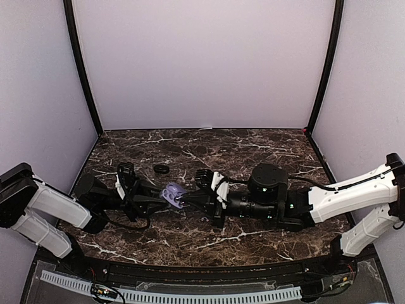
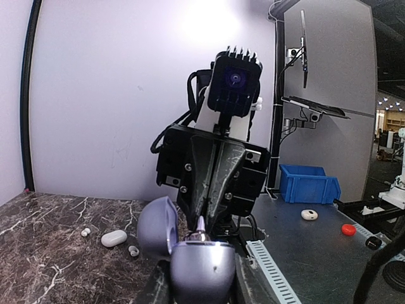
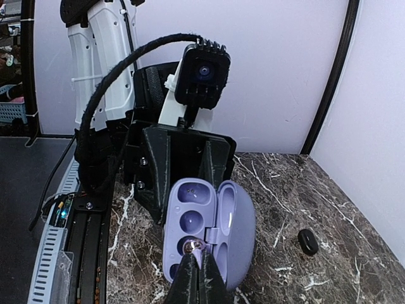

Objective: Insert the wireless bluetooth earbuds into the charging case
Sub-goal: Place the right earbud in the right side groove of the charging case.

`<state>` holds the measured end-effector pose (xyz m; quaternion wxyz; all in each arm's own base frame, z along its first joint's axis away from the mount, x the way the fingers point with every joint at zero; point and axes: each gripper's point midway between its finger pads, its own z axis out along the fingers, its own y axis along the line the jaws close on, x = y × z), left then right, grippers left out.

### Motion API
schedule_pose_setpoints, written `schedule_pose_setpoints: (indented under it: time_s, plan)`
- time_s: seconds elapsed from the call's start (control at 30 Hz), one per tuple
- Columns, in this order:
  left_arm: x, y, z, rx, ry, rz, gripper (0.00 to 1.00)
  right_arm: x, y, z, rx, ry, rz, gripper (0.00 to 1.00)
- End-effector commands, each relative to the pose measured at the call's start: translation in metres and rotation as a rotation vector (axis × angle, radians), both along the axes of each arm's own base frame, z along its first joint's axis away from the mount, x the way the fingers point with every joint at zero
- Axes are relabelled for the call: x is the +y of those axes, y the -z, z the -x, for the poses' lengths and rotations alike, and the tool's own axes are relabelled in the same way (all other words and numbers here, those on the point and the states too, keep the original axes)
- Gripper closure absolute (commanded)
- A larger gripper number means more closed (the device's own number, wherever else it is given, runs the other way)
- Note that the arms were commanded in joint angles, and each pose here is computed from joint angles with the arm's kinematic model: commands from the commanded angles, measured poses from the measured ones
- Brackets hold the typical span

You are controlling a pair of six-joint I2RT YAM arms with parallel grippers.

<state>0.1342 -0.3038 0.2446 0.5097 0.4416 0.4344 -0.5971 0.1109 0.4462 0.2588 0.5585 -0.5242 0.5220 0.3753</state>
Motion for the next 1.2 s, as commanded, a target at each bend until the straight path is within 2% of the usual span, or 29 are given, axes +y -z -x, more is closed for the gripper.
schedule_pose_setpoints:
  time_s: [0.0, 0.67, 1.17]
  plan:
    - [0.009, -0.028, 0.013, -0.117, 0.009, 0.101, 0.82, 0.002, -0.012, 0.006, 0.003, -0.012, -0.063, 1.0]
    - [0.011, -0.033, 0.016, -0.128, 0.012, 0.122, 0.82, 0.006, -0.017, 0.007, 0.006, -0.023, -0.082, 1.0]
    - [0.014, -0.038, 0.016, -0.122, 0.003, 0.148, 0.82, 0.005, -0.003, 0.007, 0.008, -0.019, -0.056, 1.0]
